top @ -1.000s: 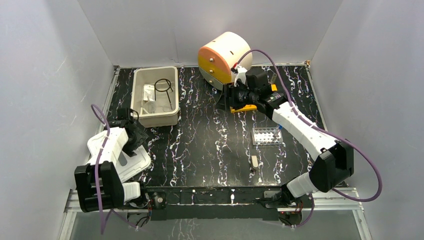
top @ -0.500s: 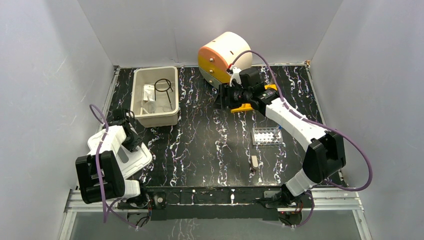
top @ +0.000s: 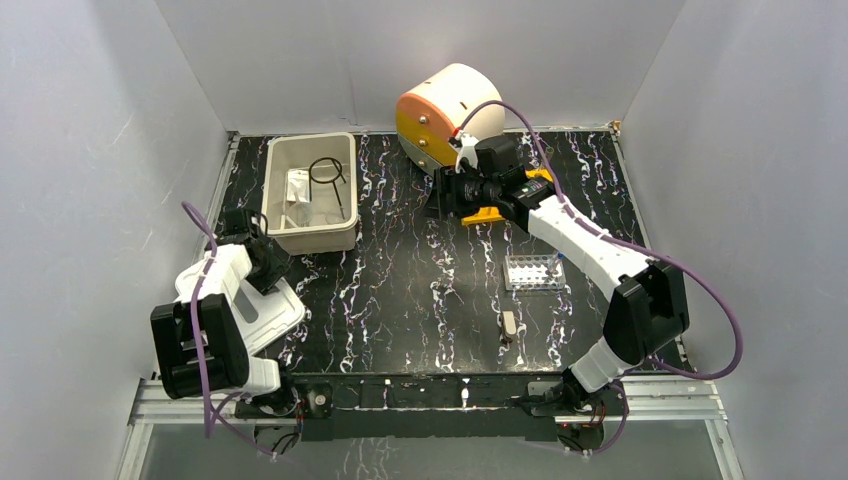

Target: Organize the chemistry lab equipment

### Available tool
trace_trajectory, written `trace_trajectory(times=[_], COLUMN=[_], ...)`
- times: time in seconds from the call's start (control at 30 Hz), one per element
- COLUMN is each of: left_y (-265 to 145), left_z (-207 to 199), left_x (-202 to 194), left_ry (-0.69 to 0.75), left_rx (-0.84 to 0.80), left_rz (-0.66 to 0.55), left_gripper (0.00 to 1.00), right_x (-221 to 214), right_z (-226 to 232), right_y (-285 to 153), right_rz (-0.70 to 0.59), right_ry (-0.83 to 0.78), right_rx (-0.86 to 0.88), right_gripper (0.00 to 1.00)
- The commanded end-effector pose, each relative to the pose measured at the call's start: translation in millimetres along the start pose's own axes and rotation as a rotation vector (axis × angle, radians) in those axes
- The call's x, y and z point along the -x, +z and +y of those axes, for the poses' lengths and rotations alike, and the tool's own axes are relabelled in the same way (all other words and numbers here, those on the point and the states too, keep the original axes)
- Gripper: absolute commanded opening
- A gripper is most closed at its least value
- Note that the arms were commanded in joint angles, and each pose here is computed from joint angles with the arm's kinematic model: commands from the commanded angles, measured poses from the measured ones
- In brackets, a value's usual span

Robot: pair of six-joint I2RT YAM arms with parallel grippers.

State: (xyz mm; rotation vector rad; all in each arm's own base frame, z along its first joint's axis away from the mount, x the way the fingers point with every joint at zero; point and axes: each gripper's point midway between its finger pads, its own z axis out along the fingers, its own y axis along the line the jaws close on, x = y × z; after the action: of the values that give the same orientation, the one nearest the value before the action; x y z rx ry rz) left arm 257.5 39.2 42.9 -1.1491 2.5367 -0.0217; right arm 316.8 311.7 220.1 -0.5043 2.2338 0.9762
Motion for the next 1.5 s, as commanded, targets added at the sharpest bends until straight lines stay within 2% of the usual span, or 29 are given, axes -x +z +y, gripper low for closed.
trace_trajectory(times=[0.0,0.2,0.43,0.47,0.63,0.73,1.1,1.47], left_y=[2.7,16.2,25.6,26.7,24.5,15.7,-47.5,-78.1], left_z=[-6.0,1.2,14.5,16.2,13.4,8.1,2.8,-8.6], left_x=[1.0,-3.4,-10.4,-12.4,-14.4,-7.2,14.1,6.3], left_ry=[0.015,0.028,0.050,0.059,0.086,0.085,0.004,-0.075], left_rx=[-0.026,0.029,0.107,0.116,0.101,0.081,0.028,-0.092], left_rz=[0.019,0.061,0.104,0.117,0.141,0.118,-0.029,-0.061], left_gripper=[0.39,0.43,0.37,0.36,0.15,0.10,0.09,0.10], right_x=[24.3,23.9,22.2,21.7,21.0,20.0,0.3,-47.5], right_z=[15.0,11.9,9.4,9.3,10.6,13.5,43.4,120.6], right_y=[1.7,3.7,6.8,7.3,7.3,7.2,17.6,53.7], right_rz=[-0.069,-0.063,-0.057,-0.055,-0.057,-0.058,-0.021,0.095], right_ry=[-0.043,-0.048,-0.049,-0.048,-0.054,-0.063,-0.129,-0.031], right_rx=[0.048,0.037,0.033,0.034,0.034,0.036,0.028,0.245], right_gripper=[0.69,0.69,0.69,0.69,0.69,0.69,0.71,0.81])
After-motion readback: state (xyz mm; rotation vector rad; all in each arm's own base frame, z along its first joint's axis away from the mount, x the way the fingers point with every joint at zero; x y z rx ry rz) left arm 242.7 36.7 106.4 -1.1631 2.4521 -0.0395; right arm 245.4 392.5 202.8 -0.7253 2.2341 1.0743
